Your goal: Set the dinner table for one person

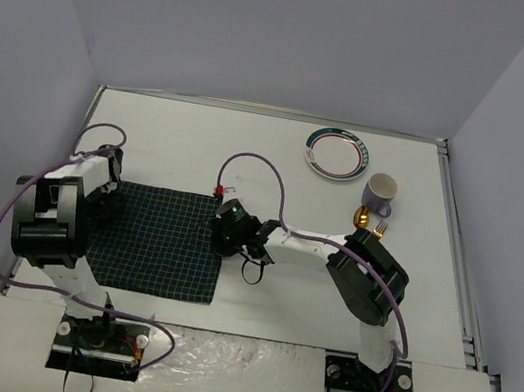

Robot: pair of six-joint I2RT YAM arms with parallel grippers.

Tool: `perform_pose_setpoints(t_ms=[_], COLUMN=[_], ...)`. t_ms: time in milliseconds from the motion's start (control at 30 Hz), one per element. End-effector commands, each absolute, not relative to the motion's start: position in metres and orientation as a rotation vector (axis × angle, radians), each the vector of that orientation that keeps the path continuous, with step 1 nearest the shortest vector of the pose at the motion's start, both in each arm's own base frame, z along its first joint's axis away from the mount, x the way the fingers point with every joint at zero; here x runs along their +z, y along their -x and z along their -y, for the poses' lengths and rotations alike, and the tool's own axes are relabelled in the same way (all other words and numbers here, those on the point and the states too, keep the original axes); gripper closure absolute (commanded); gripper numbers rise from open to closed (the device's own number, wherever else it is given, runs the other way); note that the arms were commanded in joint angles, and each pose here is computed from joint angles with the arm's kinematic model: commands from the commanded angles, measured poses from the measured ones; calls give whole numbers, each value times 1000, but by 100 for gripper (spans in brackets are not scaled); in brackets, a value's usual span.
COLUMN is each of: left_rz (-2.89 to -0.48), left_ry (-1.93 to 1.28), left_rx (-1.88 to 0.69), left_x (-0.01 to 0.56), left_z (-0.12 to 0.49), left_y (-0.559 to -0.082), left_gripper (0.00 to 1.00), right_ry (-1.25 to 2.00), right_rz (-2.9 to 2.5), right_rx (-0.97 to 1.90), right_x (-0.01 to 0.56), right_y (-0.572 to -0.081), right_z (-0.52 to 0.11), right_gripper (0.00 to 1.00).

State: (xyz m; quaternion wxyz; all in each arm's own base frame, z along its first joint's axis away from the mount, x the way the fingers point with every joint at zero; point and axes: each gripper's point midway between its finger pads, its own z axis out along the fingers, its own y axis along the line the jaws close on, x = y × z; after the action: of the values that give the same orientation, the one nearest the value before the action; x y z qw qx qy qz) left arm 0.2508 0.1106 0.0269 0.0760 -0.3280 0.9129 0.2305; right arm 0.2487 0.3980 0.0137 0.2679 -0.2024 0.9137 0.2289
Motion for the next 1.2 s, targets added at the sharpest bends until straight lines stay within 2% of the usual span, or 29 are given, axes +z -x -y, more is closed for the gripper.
perform_pose_setpoints(t_ms=[0,133,233,433,500,633,833,1167], left_rz=[-2689,-2648,-2617,-2536,-2503,-2457,-2488,-2534], left_ry=[1040,1046,1053,1010,975,905,925,1121], left_rx=[684,652,606,526,443,298,217,183], left_x=[37,49,60,91,100,102,83,42], left_z=[-121,-120,-118,-119,-113,-101,-100,-113], left_y=[-253,-256,-258,-271,-281,-300,-321,-316], left_gripper=[53,48,44,26,23,23,31,40], right_ry=[560,578,585,579,579,610,639,698], right_rz=[-2511,-2450,-2396,-2325,-2300,-2281,-2269,-2283], right_rx=[546,536,512,524,529,573,615,664], right_x=[5,27,48,83,93,101,101,65], right_y=[-240,-250,-260,-276,-284,-296,-324,-361], right_z=[-386,-388,-389,-391,-392,-399,-406,-405], right_gripper=[80,76,69,58,57,58,61,67])
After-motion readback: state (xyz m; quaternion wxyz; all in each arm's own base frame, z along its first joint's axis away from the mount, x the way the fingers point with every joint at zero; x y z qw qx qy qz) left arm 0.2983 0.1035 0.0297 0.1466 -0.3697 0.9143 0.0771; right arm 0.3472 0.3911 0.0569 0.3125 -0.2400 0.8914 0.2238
